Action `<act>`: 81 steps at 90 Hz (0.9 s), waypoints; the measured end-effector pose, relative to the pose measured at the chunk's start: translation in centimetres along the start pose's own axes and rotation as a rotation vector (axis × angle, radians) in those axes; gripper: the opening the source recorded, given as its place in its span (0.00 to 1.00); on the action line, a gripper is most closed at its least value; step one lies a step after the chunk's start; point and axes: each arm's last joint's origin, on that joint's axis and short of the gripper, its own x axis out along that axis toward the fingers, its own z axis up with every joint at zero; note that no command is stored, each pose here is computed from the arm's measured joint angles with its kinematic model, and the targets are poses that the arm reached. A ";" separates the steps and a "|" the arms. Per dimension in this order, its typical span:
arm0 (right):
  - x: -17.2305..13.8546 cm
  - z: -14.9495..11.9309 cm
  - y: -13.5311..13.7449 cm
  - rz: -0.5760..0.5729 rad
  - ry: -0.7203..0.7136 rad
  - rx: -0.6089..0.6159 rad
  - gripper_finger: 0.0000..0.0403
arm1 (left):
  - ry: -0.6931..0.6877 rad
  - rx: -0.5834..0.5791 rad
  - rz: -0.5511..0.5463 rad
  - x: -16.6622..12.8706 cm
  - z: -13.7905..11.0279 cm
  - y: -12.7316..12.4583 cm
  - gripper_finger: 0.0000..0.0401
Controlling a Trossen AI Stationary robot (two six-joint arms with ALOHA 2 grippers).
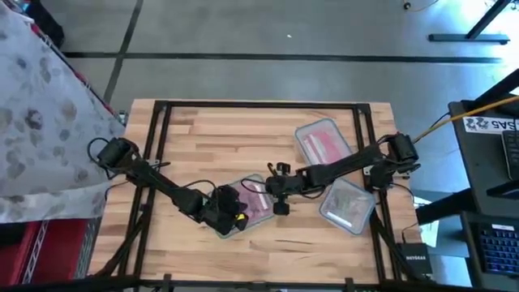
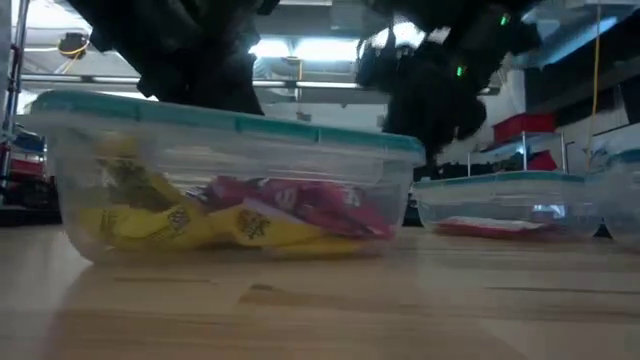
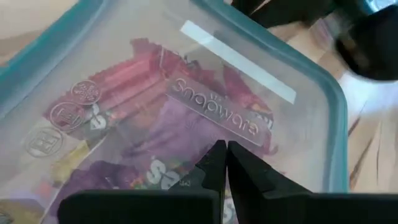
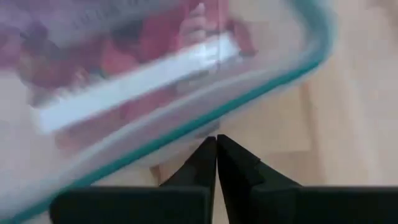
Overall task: Sort candy
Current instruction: Close the rectangular transparent food container
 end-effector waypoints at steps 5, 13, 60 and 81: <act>-1.3 0.3 0.5 0.015 -0.022 -0.023 0.00 | -0.006 -0.002 0.001 0.0 0.0 0.0 0.00; -3.6 0.6 2.3 0.125 -0.066 -0.076 0.00 | -0.033 -0.022 0.015 0.0 0.1 0.1 0.00; -0.5 -0.8 5.3 0.102 -0.067 -0.143 0.00 | -0.129 0.003 -0.042 -2.5 2.9 -3.3 0.00; 0.6 0.8 0.1 -0.122 -0.124 0.037 0.00 | -0.088 0.062 0.021 -4.8 4.2 -3.7 0.00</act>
